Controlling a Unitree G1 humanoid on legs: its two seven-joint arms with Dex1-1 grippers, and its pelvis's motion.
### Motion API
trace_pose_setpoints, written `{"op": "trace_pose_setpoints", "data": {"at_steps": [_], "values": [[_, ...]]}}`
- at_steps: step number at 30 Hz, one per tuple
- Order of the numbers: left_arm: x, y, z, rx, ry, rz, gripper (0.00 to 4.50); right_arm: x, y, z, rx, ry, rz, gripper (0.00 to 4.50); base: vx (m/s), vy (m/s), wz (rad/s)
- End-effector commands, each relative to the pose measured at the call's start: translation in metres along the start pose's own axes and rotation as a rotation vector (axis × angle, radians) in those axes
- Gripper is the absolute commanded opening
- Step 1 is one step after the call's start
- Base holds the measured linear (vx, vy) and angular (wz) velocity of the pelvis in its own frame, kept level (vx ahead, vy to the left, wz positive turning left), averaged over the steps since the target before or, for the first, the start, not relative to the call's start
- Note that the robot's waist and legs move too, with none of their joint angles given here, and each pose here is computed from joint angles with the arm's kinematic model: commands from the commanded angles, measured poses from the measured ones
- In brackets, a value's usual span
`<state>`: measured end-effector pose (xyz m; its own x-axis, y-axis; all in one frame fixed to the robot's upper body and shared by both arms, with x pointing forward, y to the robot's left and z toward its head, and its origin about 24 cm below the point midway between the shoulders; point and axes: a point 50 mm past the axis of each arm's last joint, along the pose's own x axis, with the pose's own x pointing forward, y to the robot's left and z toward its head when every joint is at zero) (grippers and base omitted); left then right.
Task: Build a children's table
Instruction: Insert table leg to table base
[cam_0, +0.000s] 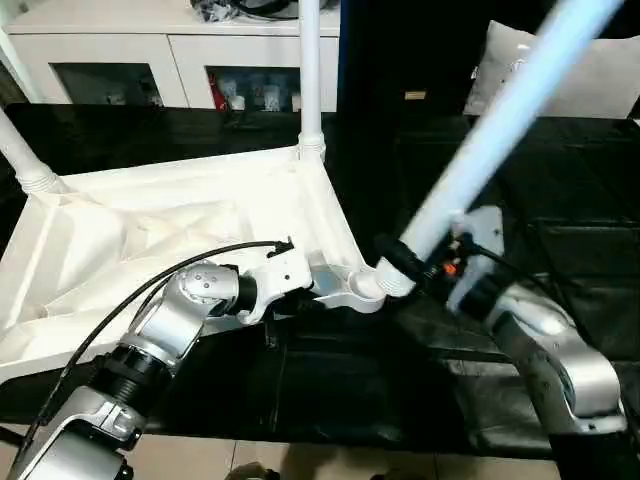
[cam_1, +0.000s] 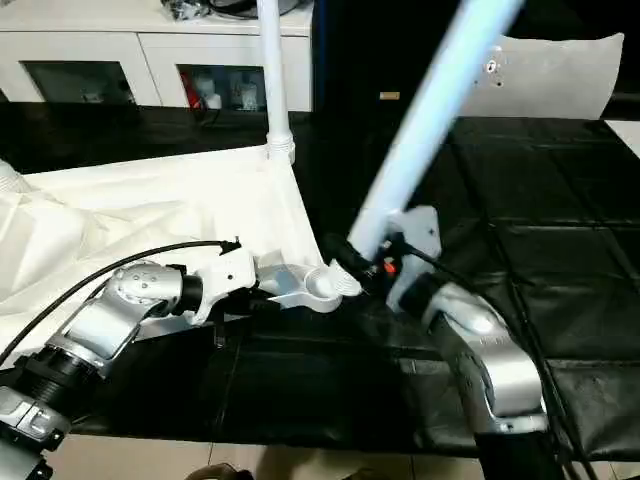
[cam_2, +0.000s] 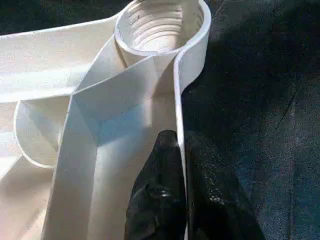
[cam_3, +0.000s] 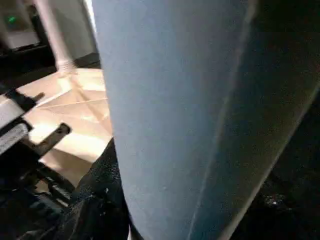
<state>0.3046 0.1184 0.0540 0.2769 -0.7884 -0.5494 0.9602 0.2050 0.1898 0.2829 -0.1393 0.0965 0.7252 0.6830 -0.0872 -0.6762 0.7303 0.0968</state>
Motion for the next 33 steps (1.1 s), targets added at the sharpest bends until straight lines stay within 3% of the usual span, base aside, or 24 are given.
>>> {"op": "trace_pose_setpoints", "data": {"at_steps": [1, 7, 15, 28, 29, 33], "values": [[0.003, -0.002, -0.009, -0.041, -0.020, 0.022, 0.00, 0.008, 0.001, 0.002, -0.010, 0.043, 0.035, 1.91, 0.000, 0.000, 0.00], [0.004, -0.003, -0.005, -0.041, -0.049, 0.011, 0.00, 0.021, 0.007, 0.006, -0.050, 0.071, 0.139, 1.91, 0.000, 0.000, 0.00], [0.006, -0.004, -0.006, -0.040, -0.052, 0.007, 0.00, 0.029, 0.000, -0.012, -0.095, 0.218, 0.182, 1.91, 0.000, 0.000, 0.00], [0.008, -0.001, -0.006, -0.063, -0.057, 0.028, 0.00, 0.044, -0.007, -0.009, -0.074, 0.137, 0.211, 1.91, 0.000, 0.000, 0.00], [0.008, -0.001, -0.006, -0.071, -0.059, 0.028, 0.28, 0.044, -0.007, -0.009, -0.071, 0.128, 0.220, 1.91, 0.000, 0.000, 0.00], [0.007, 0.000, -0.008, -0.091, -0.065, 0.038, 0.59, 0.043, -0.008, -0.016, -0.063, 0.125, 0.229, 1.91, 0.000, 0.000, 0.00]]}}
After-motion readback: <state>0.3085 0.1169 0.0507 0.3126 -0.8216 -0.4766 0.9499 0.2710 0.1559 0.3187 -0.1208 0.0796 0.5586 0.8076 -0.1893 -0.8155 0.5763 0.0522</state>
